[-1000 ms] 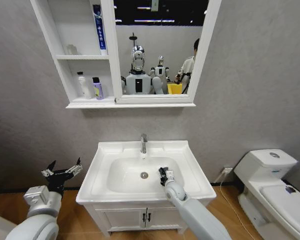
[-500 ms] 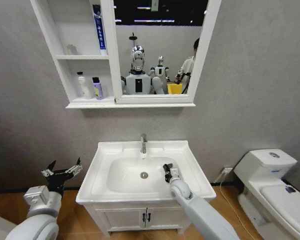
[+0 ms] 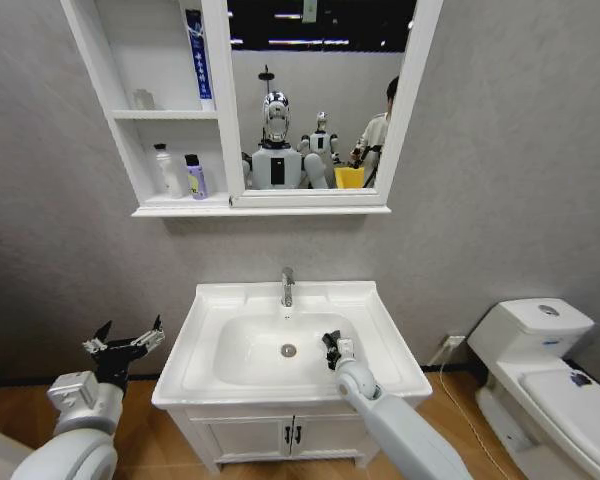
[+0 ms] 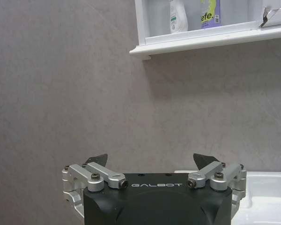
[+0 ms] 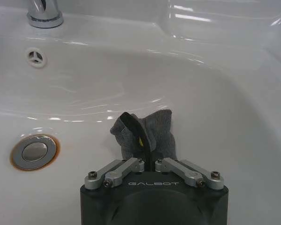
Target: Move facial cleanser and shampoo from washbasin to cabinet, then wipe washbasin with towel.
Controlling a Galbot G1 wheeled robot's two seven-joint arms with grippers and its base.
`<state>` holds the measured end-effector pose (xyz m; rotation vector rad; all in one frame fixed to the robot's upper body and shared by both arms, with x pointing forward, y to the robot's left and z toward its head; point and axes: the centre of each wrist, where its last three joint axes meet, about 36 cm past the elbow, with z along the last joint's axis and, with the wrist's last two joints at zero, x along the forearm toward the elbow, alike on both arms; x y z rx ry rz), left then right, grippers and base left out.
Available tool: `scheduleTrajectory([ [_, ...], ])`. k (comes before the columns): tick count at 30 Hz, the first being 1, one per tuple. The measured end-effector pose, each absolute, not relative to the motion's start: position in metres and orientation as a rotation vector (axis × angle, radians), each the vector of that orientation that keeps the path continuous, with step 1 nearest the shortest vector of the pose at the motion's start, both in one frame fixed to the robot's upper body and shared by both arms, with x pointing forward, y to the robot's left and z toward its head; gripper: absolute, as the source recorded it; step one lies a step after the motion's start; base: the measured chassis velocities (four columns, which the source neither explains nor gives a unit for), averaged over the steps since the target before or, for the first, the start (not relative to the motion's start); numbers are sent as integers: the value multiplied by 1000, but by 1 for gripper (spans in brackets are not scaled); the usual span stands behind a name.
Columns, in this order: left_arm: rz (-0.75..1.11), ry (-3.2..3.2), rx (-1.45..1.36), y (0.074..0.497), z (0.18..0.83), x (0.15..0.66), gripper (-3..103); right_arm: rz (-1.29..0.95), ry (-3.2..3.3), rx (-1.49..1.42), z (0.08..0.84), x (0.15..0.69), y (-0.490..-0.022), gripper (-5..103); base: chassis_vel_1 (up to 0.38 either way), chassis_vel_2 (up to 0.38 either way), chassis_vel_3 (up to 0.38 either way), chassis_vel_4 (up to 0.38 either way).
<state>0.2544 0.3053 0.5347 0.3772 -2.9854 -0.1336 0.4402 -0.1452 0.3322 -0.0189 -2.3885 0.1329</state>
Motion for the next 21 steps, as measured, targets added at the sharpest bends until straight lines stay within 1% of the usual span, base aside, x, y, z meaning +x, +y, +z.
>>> scheduleTrajectory([
  [15, -134, -2985, 377, 305, 535, 254, 100, 99, -2398, 63, 316, 454, -98, 5, 0, 0, 0, 0],
  [21, -134, -2985, 377, 305, 535, 254, 100, 88, -2431, 101, 320, 456, -94, 5, 0, 0, 0, 0],
])
